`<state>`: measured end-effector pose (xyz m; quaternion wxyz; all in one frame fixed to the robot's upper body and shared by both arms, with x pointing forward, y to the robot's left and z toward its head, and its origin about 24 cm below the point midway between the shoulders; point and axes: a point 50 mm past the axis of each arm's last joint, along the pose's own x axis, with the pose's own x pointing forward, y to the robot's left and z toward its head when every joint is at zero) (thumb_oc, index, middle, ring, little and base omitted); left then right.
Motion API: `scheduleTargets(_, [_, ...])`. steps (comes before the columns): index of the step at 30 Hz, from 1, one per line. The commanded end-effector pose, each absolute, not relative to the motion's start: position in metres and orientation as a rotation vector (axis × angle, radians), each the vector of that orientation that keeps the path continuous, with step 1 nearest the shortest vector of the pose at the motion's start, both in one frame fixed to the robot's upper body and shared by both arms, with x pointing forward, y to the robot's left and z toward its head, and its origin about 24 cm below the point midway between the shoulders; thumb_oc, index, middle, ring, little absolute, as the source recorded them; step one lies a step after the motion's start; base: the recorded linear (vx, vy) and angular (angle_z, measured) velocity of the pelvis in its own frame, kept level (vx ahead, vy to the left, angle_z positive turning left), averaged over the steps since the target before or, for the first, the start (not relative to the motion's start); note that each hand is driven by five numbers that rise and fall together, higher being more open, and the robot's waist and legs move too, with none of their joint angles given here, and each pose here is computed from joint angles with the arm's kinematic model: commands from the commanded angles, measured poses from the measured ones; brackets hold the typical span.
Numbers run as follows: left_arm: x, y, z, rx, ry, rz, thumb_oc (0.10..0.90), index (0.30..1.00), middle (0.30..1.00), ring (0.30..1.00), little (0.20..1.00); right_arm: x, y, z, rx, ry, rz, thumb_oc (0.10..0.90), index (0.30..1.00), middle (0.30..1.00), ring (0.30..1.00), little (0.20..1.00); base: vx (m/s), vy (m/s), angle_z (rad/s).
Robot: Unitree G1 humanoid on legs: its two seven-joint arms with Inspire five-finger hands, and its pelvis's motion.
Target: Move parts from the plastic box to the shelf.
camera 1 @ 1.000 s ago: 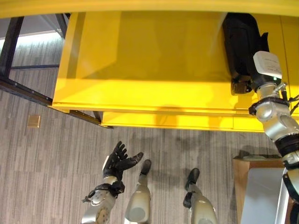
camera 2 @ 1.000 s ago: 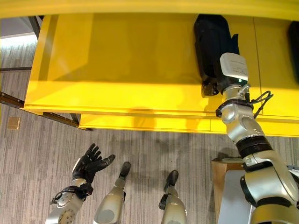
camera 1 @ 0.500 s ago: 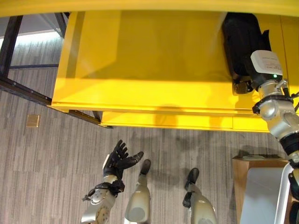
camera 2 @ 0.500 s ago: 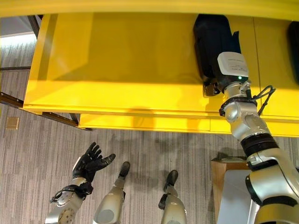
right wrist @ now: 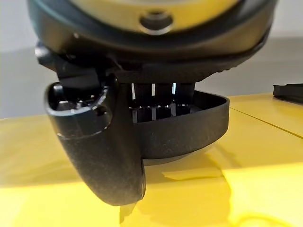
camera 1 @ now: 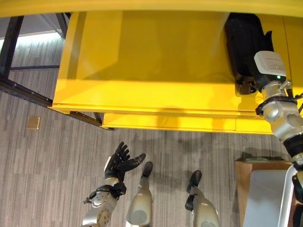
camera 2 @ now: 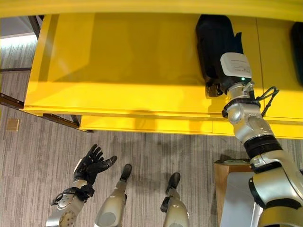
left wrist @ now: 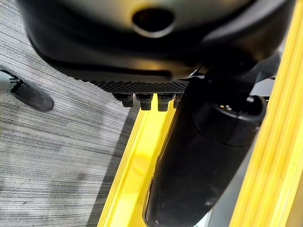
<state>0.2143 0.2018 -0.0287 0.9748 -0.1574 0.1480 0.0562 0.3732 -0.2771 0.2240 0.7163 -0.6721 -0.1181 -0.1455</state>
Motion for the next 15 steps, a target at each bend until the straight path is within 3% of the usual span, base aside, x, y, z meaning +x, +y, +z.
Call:
scheduleTargets(1, [0.212,0.209,-0.005,-0.306,0.163,0.080,0.900,1.000,1.000,1.000,1.000,0.370,-0.276,0.265,-1.509,-0.361,-0.372,0.900,1.000,1.000,1.000,1.000,0.00,0.000,0.00])
scheduleTargets(15, [0.210,0.216,-0.004,-0.297,0.159,0.104,0.900,1.000,1.000,1.000,1.000,0.337,-0.277,0.272,-1.574,-0.469,-0.289,0.900,1.000,1.000,1.000,1.000,0.00,0.000,0.00])
